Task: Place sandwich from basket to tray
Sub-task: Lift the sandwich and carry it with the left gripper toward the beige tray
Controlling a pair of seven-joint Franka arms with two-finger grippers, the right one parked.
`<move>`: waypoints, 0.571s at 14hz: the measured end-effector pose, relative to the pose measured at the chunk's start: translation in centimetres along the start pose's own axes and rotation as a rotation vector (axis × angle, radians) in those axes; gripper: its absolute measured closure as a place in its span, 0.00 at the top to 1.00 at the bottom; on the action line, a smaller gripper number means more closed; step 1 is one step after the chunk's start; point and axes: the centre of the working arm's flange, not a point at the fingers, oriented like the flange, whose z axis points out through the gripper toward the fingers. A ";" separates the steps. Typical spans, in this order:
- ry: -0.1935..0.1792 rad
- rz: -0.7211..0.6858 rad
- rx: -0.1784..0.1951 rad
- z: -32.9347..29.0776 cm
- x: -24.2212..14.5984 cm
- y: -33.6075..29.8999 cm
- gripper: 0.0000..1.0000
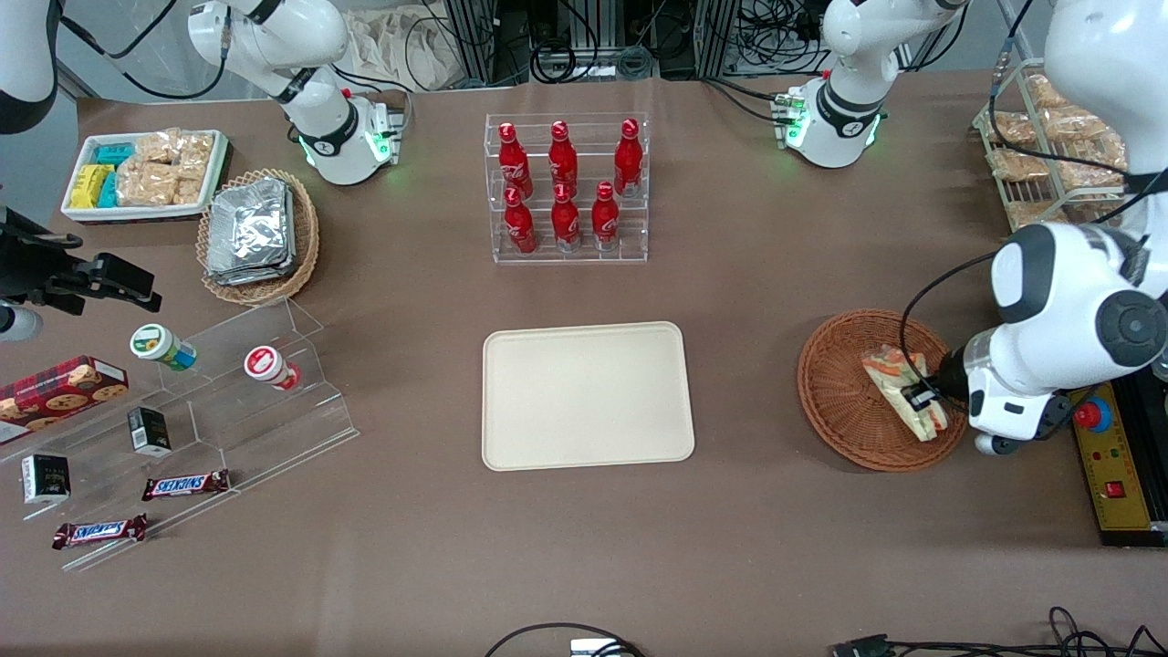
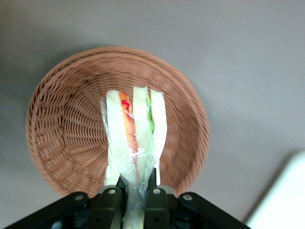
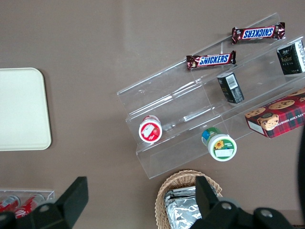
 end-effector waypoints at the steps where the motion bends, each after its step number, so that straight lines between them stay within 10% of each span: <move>1: -0.002 0.116 -0.003 -2.5 -0.9 2.2 0.17; 8: -0.029 0.419 -0.004 -1.4 -13.9 22.8 0.17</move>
